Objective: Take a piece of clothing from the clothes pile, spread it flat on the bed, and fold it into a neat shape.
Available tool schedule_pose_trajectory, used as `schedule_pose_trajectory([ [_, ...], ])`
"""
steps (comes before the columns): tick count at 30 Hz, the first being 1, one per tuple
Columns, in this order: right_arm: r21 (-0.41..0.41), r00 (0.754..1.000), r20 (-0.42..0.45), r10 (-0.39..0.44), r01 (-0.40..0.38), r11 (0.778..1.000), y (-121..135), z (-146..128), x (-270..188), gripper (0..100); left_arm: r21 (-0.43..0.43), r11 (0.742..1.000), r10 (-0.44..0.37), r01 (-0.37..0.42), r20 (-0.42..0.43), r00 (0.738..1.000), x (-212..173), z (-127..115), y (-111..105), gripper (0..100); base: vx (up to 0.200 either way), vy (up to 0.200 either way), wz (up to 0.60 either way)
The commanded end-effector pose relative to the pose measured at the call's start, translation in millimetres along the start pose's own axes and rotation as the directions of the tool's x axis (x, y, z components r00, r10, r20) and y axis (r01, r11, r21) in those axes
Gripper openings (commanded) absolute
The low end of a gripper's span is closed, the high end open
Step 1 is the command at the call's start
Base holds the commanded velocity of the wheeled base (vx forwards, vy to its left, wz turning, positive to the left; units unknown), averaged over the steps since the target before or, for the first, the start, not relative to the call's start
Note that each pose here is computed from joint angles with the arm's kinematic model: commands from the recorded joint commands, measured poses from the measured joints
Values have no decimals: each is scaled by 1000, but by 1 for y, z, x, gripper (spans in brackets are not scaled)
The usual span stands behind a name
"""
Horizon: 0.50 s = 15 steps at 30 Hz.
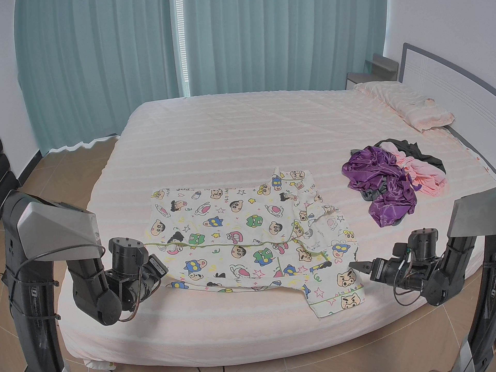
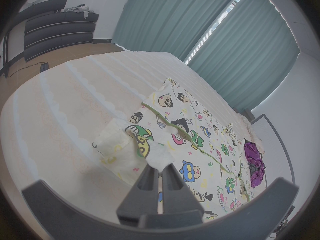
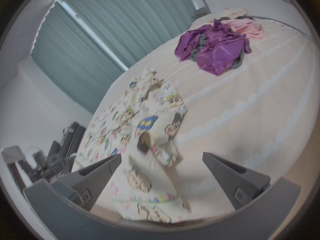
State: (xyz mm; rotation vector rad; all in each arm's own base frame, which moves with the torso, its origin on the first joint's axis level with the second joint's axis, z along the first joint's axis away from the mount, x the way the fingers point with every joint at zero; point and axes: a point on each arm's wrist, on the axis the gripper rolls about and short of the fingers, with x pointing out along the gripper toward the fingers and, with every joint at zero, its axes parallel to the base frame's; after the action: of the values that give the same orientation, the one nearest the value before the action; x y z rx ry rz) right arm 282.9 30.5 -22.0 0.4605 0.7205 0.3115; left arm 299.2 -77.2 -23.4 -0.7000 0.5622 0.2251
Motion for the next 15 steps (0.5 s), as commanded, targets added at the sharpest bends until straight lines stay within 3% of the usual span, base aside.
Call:
schedule_pose_trajectory([
  [1,-52,997,-70,33,-37,998,-14,-21,-27,100,2,1000,1,-1,-4,1000,1,-1,0,0,0,0,0],
  [9,-95,988,-146,51,-65,993,-18,-37,-13,100,2,1000,1,-1,-4,1000,-1,-1,0,0,0,0,0],
  [15,-126,977,-165,135,-156,980,-15,-37,-3,100,1,1000,0,0,-3,1000,-1,-1,0,0,0,0,0],
])
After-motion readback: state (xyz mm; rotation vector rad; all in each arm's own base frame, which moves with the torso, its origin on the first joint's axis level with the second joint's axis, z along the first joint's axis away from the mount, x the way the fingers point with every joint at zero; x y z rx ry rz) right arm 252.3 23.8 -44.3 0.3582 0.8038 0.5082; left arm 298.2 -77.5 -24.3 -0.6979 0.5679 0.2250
